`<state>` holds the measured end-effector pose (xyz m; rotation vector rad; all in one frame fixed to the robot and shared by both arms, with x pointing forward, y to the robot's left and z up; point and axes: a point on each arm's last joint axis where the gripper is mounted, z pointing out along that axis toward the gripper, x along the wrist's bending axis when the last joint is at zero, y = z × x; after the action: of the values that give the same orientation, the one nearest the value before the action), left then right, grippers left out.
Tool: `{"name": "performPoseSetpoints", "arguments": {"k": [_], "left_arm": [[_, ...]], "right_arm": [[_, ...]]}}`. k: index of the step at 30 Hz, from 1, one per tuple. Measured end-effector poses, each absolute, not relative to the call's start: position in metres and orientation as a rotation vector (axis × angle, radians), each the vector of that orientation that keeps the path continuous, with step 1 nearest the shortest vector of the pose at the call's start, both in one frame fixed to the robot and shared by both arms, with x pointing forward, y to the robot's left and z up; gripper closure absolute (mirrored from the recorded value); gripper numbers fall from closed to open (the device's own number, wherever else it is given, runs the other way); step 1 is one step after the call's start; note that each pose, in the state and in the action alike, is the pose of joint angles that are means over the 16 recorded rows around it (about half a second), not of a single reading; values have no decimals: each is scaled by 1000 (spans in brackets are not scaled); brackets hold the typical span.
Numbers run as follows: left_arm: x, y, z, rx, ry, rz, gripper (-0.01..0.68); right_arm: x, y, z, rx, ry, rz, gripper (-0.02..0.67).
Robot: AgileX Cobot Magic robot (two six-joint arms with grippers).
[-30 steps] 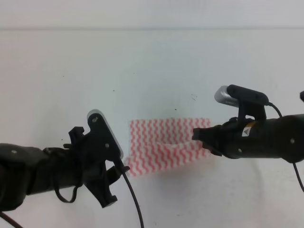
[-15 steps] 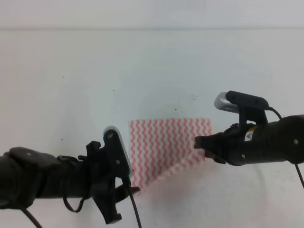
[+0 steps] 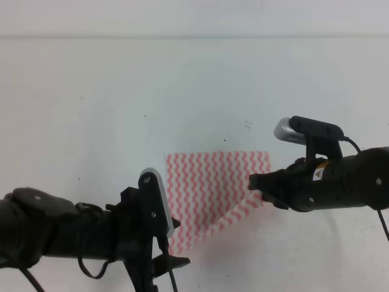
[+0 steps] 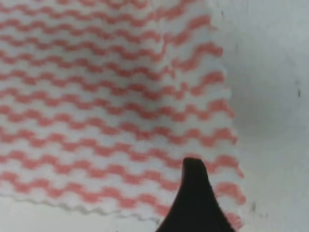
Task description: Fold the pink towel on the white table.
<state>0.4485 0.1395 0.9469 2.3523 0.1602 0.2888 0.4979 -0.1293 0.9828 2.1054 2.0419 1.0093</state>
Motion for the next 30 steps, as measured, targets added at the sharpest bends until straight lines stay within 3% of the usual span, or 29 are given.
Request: {"name": "performPoseSetpoints", "arguments": {"k": [15, 30], "left_arm": [[448, 137, 943, 2405, 152, 353, 215], [453, 135, 922, 2489, 183, 365, 231]], "right_arm": [[498, -129, 984, 2101, 2034, 1023, 666], [499, -129, 983, 2103, 2032, 1023, 666]]}}
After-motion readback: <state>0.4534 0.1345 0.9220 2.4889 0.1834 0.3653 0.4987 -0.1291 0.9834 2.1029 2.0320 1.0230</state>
